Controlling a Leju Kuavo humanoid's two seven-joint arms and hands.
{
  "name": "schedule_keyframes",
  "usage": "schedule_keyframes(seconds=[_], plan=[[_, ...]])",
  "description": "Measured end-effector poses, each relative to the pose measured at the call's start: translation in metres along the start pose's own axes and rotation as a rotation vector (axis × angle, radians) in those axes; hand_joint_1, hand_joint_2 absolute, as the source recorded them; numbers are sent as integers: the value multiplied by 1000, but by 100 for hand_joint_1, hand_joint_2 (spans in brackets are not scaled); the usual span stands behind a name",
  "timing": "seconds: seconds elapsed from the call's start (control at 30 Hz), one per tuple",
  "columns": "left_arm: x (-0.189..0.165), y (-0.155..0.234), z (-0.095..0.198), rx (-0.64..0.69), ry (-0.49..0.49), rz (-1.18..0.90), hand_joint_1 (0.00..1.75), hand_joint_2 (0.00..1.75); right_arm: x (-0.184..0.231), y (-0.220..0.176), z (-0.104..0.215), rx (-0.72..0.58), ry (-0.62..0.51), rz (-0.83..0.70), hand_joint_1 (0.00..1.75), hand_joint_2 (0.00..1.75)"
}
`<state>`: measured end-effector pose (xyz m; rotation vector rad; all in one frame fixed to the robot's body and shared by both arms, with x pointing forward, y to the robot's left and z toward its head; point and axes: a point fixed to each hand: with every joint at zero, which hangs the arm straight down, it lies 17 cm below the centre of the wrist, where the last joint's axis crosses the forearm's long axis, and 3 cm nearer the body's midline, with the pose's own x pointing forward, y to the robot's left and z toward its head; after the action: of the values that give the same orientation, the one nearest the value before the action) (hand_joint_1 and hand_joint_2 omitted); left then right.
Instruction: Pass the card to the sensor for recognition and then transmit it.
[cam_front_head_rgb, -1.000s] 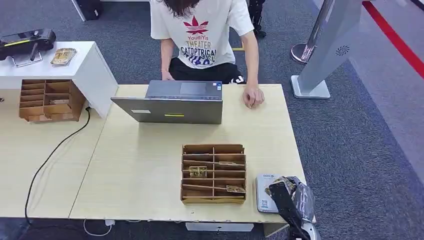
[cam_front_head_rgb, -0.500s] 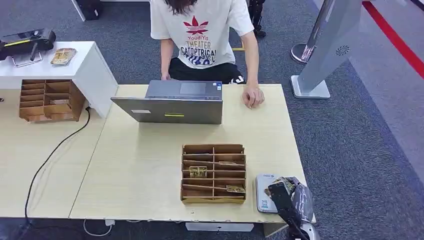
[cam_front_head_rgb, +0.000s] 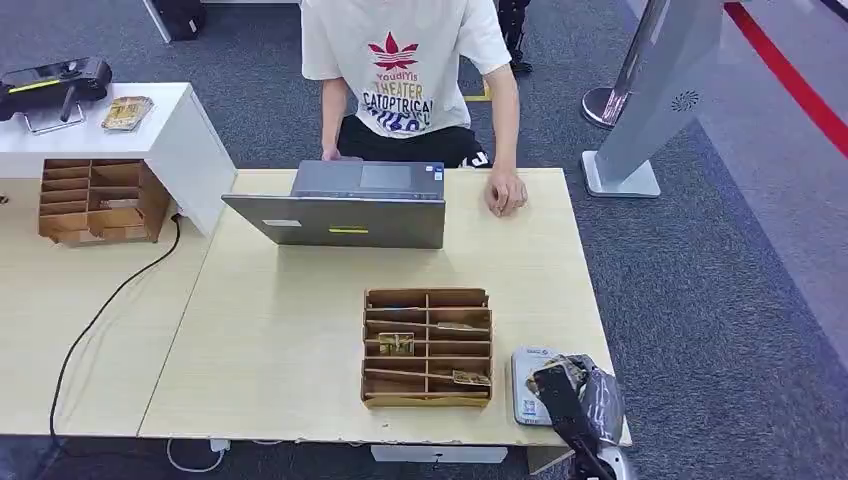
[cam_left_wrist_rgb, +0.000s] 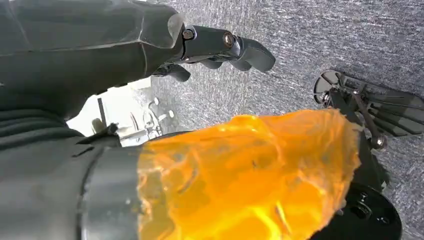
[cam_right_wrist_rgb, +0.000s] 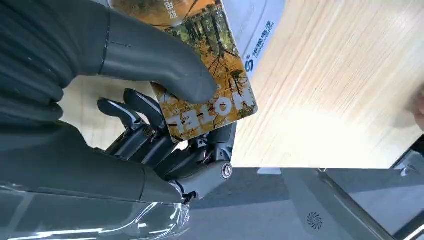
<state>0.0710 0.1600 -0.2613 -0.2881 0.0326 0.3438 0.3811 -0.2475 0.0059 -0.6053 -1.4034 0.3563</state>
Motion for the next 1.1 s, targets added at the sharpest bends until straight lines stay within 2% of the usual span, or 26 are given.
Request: schedule_keyframes(seconds=[1.1], plan=[[0,0,0,0,2,-1,0,0,1,2,-1,-2,0,-3,175,175]])
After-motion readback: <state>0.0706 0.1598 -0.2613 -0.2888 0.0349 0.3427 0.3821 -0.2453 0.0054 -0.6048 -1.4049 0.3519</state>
